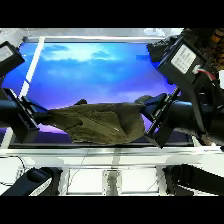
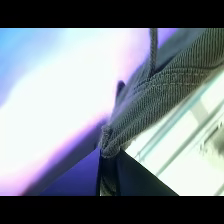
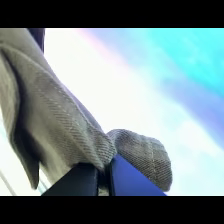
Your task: Fold the clothes and pants, and hang the long-sleeved shirts on hangers.
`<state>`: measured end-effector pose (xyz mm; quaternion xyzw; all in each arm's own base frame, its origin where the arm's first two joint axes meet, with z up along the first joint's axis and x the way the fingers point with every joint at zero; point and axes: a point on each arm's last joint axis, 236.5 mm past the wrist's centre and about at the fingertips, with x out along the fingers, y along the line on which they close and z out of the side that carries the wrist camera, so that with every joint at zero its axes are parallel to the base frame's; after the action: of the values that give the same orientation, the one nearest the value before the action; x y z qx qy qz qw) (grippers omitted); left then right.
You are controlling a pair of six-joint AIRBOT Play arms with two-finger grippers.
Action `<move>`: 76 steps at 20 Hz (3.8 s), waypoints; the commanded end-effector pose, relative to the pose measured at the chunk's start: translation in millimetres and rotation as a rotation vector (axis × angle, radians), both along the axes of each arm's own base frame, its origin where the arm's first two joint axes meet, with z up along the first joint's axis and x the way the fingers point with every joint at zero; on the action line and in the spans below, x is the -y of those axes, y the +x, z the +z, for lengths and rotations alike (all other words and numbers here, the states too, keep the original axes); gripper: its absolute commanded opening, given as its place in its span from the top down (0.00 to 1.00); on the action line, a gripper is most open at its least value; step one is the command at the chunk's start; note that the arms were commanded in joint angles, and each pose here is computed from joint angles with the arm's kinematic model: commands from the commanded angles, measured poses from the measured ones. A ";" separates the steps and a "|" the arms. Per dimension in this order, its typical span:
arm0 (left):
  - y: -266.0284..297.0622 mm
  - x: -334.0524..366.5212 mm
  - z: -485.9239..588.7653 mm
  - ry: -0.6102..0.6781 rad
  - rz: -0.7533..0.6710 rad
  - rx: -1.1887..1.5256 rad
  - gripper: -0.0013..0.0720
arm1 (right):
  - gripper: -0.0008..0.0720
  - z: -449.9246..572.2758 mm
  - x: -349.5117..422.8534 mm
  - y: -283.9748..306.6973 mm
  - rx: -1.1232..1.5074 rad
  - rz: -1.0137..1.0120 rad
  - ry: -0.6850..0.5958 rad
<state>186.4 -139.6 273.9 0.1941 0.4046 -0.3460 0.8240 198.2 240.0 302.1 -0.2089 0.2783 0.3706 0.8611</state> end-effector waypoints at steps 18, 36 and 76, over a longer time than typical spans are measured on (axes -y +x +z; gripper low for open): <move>80.7 -4.6 10.6 0.010 0.179 0.144 0.88 | 0.97 6.2 4.7 55.3 0.098 -0.198 -0.001; 369.6 2.0 -158.1 0.305 0.294 0.385 0.88 | 0.97 -123.2 45.1 327.5 0.196 -0.499 -0.067; 214.5 -54.9 -315.6 0.668 -0.218 -0.148 0.88 | 0.92 -351.8 49.2 66.3 -1.105 -0.048 -0.365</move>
<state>377.9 -145.8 -52.6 0.3360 0.5397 -0.3609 0.6823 289.6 178.6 -60.8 -0.1549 0.7293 0.3200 0.5846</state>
